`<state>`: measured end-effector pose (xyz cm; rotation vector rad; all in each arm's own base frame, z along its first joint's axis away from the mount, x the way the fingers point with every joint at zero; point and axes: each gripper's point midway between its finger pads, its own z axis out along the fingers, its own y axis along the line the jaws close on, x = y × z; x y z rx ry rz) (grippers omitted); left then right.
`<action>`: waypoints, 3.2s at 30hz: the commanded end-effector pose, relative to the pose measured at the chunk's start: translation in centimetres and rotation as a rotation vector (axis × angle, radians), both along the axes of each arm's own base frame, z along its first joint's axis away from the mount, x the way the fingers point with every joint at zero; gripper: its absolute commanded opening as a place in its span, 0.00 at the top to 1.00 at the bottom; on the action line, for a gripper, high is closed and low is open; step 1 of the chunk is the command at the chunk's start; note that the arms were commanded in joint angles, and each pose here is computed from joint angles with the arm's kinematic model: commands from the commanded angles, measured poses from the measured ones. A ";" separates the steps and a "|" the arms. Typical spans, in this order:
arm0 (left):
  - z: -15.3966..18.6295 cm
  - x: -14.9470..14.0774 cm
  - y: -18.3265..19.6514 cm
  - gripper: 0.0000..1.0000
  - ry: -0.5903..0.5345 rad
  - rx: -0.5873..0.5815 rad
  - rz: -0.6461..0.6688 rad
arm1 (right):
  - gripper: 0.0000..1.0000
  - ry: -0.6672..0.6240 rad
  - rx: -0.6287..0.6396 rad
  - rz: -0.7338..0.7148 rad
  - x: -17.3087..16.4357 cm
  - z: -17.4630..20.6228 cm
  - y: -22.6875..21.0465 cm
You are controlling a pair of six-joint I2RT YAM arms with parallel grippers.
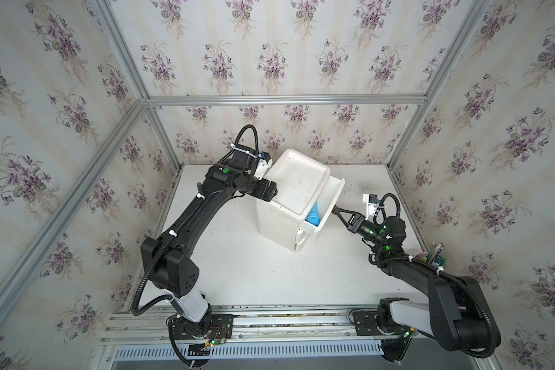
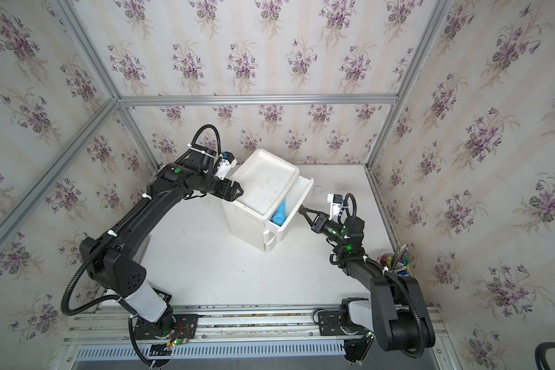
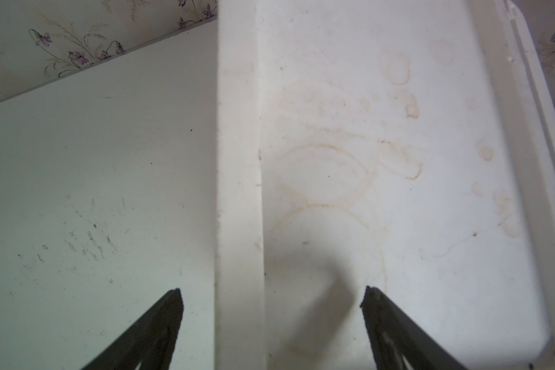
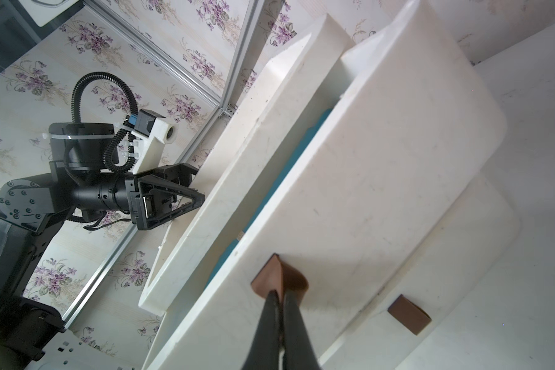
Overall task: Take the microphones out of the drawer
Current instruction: Open the drawer in the storage box.
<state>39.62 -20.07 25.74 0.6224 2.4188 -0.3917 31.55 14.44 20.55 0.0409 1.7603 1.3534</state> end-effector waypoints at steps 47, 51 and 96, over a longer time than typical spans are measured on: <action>1.3 1.7 6.3 0.09 -0.091 0.275 0.181 | 1.00 -0.035 -0.139 -0.145 -4.0 0.5 -4.0; 1.3 1.6 6.2 0.08 -0.089 0.270 0.179 | 1.00 -0.043 -0.150 -0.161 -4.1 0.7 -4.2; 8.5 -4.1 -0.4 0.01 -0.193 0.014 -0.117 | 1.00 -0.131 -0.144 -0.132 -5.8 1.4 -3.7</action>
